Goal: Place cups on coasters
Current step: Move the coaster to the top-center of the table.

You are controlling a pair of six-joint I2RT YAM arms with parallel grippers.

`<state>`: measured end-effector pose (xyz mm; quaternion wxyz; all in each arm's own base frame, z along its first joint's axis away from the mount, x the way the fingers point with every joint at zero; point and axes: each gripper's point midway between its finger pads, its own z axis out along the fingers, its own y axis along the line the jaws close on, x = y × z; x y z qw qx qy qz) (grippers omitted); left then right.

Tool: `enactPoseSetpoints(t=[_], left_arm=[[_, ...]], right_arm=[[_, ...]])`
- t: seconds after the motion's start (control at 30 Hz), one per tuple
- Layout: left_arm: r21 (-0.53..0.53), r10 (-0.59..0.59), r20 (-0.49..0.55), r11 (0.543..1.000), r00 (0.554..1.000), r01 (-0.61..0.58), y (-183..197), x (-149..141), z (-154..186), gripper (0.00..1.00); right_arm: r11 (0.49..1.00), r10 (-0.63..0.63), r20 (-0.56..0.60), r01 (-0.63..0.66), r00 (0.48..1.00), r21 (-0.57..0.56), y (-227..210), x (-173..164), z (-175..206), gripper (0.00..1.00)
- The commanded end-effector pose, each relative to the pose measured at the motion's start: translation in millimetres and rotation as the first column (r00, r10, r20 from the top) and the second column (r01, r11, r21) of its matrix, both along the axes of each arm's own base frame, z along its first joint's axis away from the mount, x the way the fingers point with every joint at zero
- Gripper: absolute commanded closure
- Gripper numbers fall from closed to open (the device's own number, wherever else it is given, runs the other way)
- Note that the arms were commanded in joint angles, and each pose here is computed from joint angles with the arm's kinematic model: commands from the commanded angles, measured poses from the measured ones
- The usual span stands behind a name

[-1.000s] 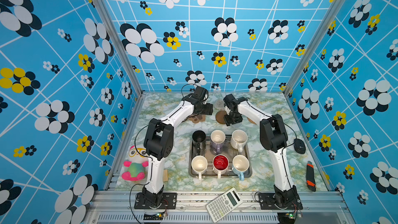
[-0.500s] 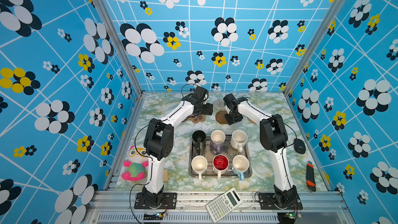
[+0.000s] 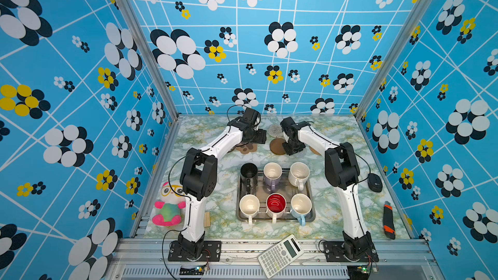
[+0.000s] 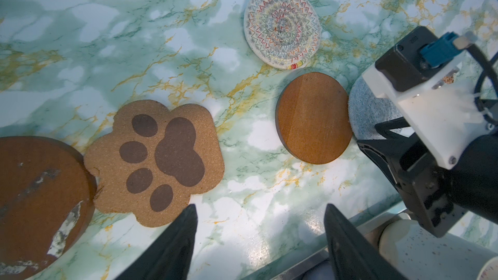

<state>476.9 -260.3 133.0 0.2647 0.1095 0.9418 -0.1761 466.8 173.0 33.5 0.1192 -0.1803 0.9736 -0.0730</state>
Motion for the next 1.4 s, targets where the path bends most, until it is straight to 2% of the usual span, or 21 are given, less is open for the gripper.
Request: enactPoseSetpoints(t=[0.0, 0.53, 0.83, 1.1, 1.23, 1.37], left_arm=[[-0.007, -0.006, 0.005, 1.000, 1.000, 0.006, -1, -3, 11, 0.24], [0.004, -0.008, 0.002, 1.000, 1.000, 0.008, -1, -2, 12, 0.24], [-0.002, -0.011, 0.001, 1.000, 1.000, 0.011, -3, -1, 12, 0.24], [-0.011, -0.008, -0.011, 1.000, 1.000, 0.008, -5, 0, 8, 0.24], [-0.005, -0.008, -0.011, 1.000, 1.000, 0.008, -4, -1, 8, 0.24], [-0.004, -0.009, -0.009, 1.000, 1.000, 0.009, -3, -2, 8, 0.24]], right_arm=[[1.000, -0.010, 0.024, 0.011, 1.000, -0.012, -7, 13, 1, 0.64], [0.998, -0.063, 0.032, 0.063, 0.997, 0.004, -31, 31, 5, 0.65], [0.977, -0.128, 0.041, 0.119, 0.991, 0.177, -33, 39, 26, 0.65], [0.918, -0.147, -0.006, 0.138, 0.989, 0.371, 4, 49, 30, 0.70], [0.888, -0.153, -0.029, 0.150, 0.988, 0.435, 16, 53, 30, 0.69], [0.877, -0.154, -0.052, 0.161, 0.987, 0.453, 21, 51, 25, 0.65]])
